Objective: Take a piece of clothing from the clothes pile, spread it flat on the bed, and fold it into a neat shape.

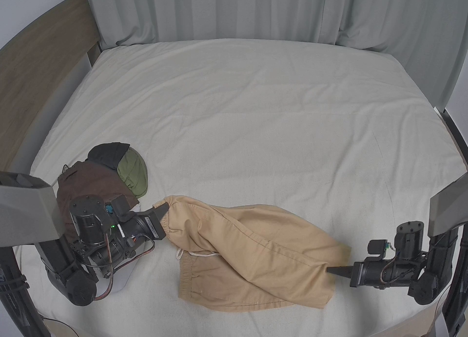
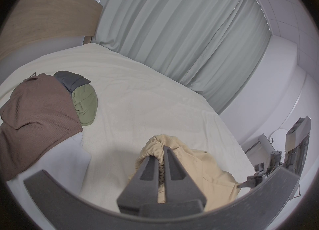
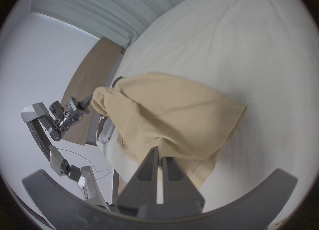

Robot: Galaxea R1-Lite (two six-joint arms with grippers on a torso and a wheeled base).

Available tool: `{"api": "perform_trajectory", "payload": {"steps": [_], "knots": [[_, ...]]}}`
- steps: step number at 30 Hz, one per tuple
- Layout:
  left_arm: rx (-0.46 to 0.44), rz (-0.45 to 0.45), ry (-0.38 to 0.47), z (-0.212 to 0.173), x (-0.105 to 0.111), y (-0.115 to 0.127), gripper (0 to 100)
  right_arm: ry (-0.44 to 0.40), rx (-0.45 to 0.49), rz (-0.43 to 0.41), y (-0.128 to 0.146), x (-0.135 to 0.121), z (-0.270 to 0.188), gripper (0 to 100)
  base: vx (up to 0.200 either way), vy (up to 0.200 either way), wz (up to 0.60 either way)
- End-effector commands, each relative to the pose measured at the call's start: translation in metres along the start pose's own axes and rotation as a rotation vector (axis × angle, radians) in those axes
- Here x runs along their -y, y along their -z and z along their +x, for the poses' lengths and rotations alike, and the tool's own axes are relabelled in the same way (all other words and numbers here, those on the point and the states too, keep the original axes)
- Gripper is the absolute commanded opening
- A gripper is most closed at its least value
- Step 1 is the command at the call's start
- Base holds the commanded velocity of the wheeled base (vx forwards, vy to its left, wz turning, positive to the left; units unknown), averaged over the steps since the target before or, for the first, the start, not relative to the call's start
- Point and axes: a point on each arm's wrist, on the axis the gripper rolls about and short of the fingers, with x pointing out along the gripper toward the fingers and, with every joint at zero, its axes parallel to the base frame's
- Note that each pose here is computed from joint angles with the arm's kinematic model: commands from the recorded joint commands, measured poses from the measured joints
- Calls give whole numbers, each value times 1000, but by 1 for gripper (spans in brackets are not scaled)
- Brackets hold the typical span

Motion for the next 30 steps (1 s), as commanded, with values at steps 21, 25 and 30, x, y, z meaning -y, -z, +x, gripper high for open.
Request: {"api": "perform_trajectory", "payload": {"steps": [21,25,30], "knots": [[14,-9,-31,6,-10,-2,0,-94,162,-63,-36,-3,-19,0,0,0,0],[16,-9,-31,6,-10,-2,0,-96,149,-59,-34,-3,-17,0,0,0,0],[17,-8,-30,7,-10,-3,0,-107,112,-60,-28,-5,-12,100,0,0,0]]}}
